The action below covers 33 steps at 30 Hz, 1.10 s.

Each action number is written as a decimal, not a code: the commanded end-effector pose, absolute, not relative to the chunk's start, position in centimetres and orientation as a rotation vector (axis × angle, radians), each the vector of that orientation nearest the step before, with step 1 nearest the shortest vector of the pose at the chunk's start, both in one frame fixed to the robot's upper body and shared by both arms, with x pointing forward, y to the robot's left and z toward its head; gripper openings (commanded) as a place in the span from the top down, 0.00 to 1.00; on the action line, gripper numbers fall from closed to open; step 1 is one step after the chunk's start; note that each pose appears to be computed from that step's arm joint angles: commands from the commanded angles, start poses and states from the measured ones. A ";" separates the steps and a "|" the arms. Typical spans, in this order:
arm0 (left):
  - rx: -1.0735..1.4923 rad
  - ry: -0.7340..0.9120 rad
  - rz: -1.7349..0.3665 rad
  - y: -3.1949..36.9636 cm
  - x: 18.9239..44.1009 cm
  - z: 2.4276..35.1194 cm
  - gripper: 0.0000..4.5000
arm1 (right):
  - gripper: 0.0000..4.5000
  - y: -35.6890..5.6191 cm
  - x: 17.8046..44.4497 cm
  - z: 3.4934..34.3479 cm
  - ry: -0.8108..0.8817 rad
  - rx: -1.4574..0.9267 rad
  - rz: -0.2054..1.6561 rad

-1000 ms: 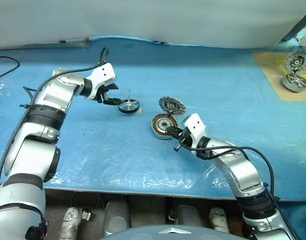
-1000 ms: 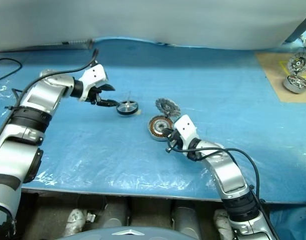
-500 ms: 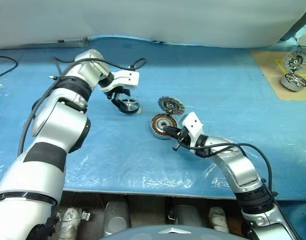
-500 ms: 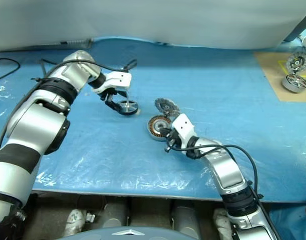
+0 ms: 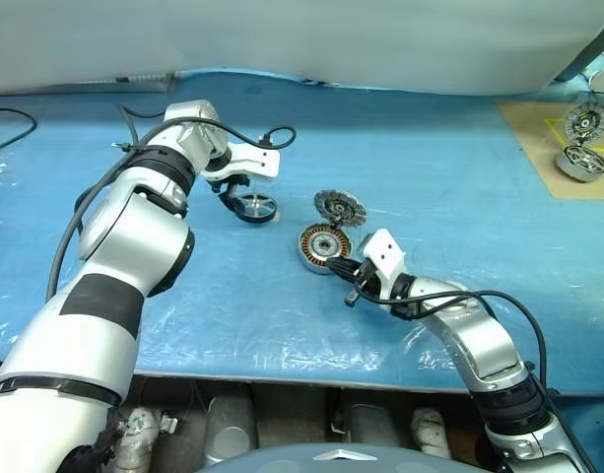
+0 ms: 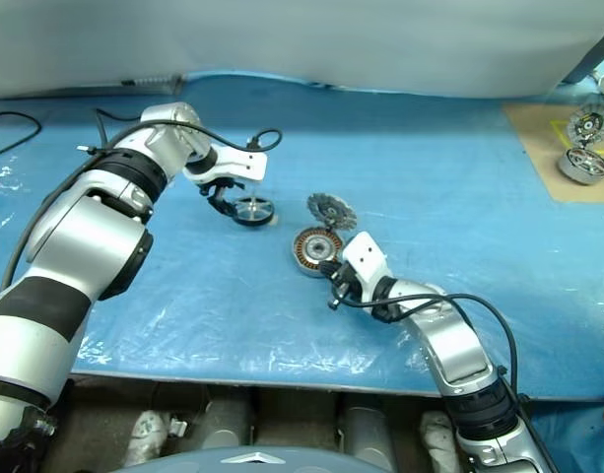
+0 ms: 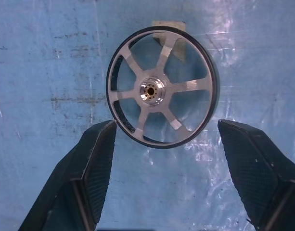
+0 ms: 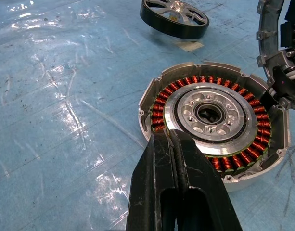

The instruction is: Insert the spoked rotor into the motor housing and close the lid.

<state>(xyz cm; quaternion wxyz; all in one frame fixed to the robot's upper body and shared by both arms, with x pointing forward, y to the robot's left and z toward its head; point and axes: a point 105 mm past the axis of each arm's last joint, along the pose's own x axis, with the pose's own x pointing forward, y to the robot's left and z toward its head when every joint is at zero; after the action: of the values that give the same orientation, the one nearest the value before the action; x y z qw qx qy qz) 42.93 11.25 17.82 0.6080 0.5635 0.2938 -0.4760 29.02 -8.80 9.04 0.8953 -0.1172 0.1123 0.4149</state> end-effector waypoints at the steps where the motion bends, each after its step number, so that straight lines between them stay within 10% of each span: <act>1: 1.328 0.617 -1.028 10.7 43.7 19.2 0.21 | 1.00 -8.5 28.8 10.2 0.184 -0.237 0.862; 26: 1.344 0.698 -1.097 10.5 42.9 15.8 0.21 | 1.00 -9.1 28.8 10.5 0.182 -0.241 0.819; 33: 1.349 0.697 -1.092 10.5 43.0 15.6 0.48 | 1.00 -9.2 28.7 10.5 0.182 -0.245 0.819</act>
<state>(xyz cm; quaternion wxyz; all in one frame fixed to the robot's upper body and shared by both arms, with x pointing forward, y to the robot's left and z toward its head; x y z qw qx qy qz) 42.88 10.68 15.22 0.5933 0.5762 0.3077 -0.4706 28.83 -9.21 9.02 0.9032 -0.1163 0.1154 0.3966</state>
